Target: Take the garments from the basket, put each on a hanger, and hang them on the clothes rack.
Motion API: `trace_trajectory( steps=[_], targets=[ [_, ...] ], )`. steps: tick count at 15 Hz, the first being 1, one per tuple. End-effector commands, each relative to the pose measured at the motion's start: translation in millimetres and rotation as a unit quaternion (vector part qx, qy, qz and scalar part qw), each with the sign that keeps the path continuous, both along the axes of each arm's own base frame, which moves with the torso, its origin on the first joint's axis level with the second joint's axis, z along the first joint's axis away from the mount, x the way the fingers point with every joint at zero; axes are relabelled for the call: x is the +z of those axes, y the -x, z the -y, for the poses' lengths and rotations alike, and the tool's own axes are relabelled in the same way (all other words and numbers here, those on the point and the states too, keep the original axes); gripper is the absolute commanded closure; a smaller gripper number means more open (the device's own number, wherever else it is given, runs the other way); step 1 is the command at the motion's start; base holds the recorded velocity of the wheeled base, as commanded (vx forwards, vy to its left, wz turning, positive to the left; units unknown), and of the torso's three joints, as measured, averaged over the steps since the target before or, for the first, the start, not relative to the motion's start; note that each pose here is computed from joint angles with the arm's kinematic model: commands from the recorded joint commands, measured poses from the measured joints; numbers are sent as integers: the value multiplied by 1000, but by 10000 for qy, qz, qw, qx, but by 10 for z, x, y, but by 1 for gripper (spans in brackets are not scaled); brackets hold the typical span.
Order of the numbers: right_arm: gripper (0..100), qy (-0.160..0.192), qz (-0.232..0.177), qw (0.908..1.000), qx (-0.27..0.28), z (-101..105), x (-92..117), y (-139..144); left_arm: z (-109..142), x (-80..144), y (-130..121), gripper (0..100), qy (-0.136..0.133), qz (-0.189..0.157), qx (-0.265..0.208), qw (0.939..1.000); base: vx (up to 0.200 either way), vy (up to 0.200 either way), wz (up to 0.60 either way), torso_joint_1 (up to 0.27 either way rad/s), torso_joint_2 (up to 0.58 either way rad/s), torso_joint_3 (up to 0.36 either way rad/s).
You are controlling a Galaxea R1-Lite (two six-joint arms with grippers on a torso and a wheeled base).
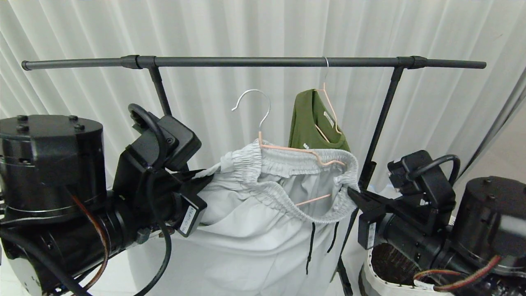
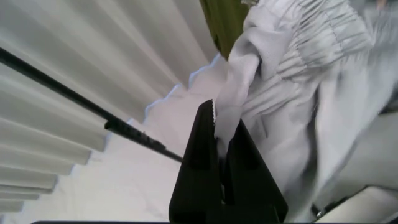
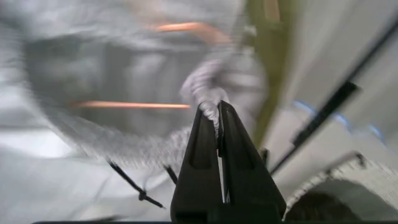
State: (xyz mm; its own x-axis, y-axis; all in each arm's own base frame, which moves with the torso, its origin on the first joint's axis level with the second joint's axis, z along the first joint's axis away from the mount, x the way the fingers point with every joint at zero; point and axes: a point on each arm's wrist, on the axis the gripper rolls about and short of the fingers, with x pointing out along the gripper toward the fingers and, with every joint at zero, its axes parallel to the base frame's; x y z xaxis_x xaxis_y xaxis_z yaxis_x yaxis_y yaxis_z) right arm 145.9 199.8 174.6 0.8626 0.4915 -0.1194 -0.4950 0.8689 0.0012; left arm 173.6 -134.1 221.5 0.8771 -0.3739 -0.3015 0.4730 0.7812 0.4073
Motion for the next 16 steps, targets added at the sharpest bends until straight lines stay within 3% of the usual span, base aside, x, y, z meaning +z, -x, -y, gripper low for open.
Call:
trace_trajectory(
  steps=[1,2,6,9,13,16],
  targets=[
    [100,107,-47,9991,417,-56,-55,198,41,4,16,100,110,-3,-52,9999,0,0,0,0,0,0],
    [0,173,-85,9986,493,-57,-93,239,47,24,19,100,181,63,-57,9998,0,0,0,0,0,0],
    [0,228,-10,9983,530,9,-74,280,25,61,63,100,369,264,-126,9989,0,0,0,0,0,0],
    [0,549,25,9973,480,273,-51,210,-42,25,160,100,451,276,-486,9974,0,0,0,0,0,0],
    [0,1170,47,9863,1165,658,177,60,-88,-57,257,100,459,316,-1204,9912,0,0,0,0,0,0],
    [0,1500,216,9742,1670,676,439,-90,-83,-100,267,100,346,405,-1774,9827,0,0,0,0,0,0]
  ],
)
